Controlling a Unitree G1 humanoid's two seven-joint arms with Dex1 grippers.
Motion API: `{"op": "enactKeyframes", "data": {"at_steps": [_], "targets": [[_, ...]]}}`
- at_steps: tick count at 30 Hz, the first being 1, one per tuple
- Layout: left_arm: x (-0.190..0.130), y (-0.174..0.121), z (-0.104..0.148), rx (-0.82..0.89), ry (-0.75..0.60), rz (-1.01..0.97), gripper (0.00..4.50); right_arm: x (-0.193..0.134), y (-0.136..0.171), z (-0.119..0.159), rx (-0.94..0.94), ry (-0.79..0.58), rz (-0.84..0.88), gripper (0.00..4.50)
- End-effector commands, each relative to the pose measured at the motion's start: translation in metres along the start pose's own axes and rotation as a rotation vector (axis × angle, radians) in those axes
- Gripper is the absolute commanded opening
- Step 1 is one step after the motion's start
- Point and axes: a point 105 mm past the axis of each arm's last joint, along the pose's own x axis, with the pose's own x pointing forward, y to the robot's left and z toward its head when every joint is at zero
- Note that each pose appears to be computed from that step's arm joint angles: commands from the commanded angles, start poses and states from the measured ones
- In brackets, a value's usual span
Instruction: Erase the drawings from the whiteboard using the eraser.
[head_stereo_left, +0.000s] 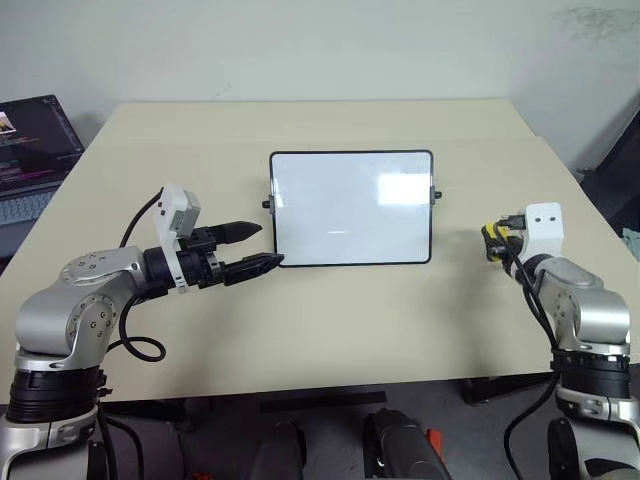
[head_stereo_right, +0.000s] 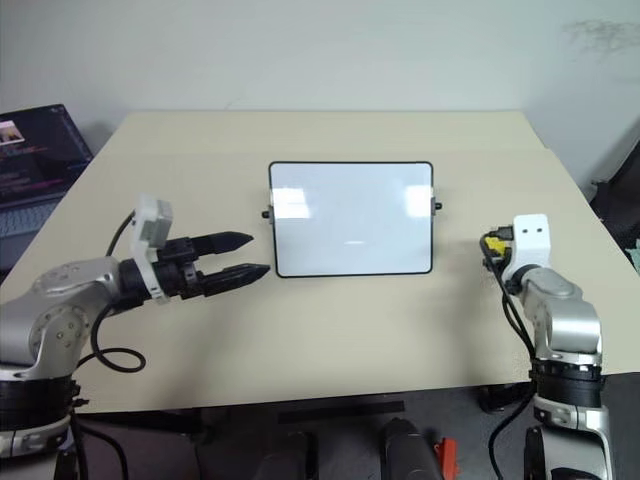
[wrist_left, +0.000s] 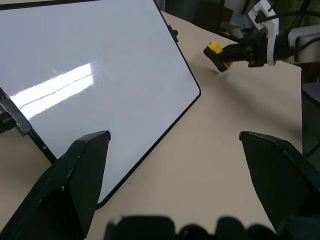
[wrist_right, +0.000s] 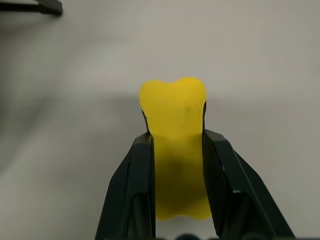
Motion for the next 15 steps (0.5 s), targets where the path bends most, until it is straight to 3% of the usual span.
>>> {"op": "enactKeyframes", "data": {"at_steps": [1, 9, 15], "targets": [[-0.001, -0.001, 0.007, 0.031, -0.018, -0.003, 4.50, 0.005, 0.000, 0.012, -0.031, 0.001, 0.032, 0.96], [-0.002, -0.002, 0.007, 0.032, -0.016, -0.001, 4.50, 0.024, -0.012, 0.011, -0.081, 0.033, 0.031, 0.96], [-0.004, -0.003, 0.007, 0.030, -0.007, -0.001, 4.50, 0.041, -0.017, 0.028, -0.045, 0.011, 0.031, 0.96]]}}
